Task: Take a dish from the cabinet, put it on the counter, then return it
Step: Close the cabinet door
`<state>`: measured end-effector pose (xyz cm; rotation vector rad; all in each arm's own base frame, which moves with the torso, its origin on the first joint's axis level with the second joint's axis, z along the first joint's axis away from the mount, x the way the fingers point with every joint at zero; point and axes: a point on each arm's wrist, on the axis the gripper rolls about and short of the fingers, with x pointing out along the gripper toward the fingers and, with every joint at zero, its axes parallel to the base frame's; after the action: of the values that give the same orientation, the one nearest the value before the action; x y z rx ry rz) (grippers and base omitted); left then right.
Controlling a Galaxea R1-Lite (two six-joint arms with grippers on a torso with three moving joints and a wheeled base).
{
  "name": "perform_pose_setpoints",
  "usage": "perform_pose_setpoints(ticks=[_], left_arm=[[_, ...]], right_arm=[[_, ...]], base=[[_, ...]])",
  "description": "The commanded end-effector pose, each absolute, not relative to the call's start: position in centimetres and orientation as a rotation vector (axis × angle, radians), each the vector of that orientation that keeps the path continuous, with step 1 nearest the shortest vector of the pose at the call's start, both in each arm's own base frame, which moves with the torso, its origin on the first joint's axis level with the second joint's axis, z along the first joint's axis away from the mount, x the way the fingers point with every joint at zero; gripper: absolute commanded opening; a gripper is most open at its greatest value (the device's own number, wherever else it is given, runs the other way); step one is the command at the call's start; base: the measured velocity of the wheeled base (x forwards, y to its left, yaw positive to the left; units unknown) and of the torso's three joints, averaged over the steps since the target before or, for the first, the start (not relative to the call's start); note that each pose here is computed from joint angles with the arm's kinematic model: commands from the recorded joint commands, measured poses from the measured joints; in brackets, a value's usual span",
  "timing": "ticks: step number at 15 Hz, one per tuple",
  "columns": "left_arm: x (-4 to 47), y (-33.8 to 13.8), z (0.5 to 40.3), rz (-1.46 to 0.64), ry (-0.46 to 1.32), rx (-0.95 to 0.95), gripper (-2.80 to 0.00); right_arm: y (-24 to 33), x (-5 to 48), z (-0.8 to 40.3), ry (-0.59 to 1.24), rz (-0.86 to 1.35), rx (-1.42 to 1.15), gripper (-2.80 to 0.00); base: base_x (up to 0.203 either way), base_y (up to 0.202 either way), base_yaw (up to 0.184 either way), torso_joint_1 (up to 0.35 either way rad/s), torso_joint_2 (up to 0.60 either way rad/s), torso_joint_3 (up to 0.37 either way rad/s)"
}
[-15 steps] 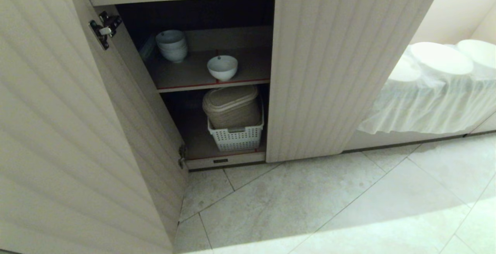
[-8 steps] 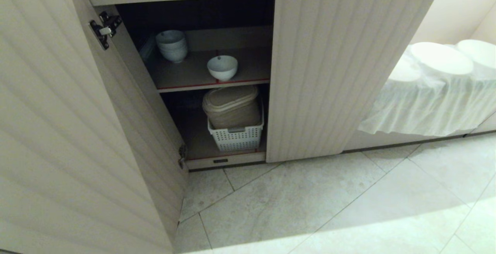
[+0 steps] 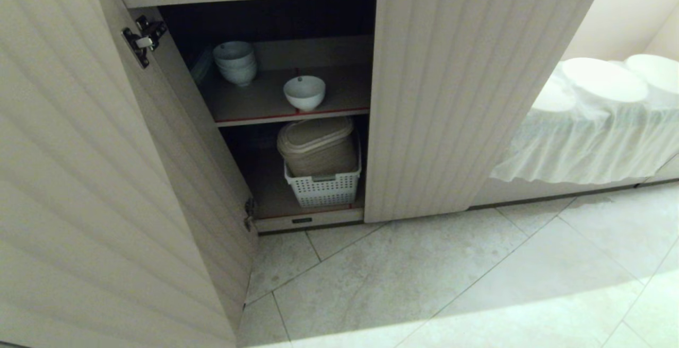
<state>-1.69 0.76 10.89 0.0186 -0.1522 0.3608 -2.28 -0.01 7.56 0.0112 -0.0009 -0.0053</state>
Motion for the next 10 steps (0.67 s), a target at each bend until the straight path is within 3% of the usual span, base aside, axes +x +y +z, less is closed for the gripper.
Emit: perform_pose_setpoints(ticks=[1, 10], left_arm=[[-1.6, 0.8, 11.3, 0.363, -0.151, 0.019, -2.8], [-2.3, 1.2, 14.0, 0.595, -0.122, 0.066, -2.8]], right_arm=[[0.0, -2.3, 7.6, -0.002, -0.005, 0.012, -2.8], [0.0, -2.3, 7.6, -0.002, -0.006, 0.012, -2.8]], base=[[0.0, 0.0, 0.0, 0.0, 0.0, 0.0], [0.0, 0.0, 0.0, 0.0, 0.0, 0.0]])
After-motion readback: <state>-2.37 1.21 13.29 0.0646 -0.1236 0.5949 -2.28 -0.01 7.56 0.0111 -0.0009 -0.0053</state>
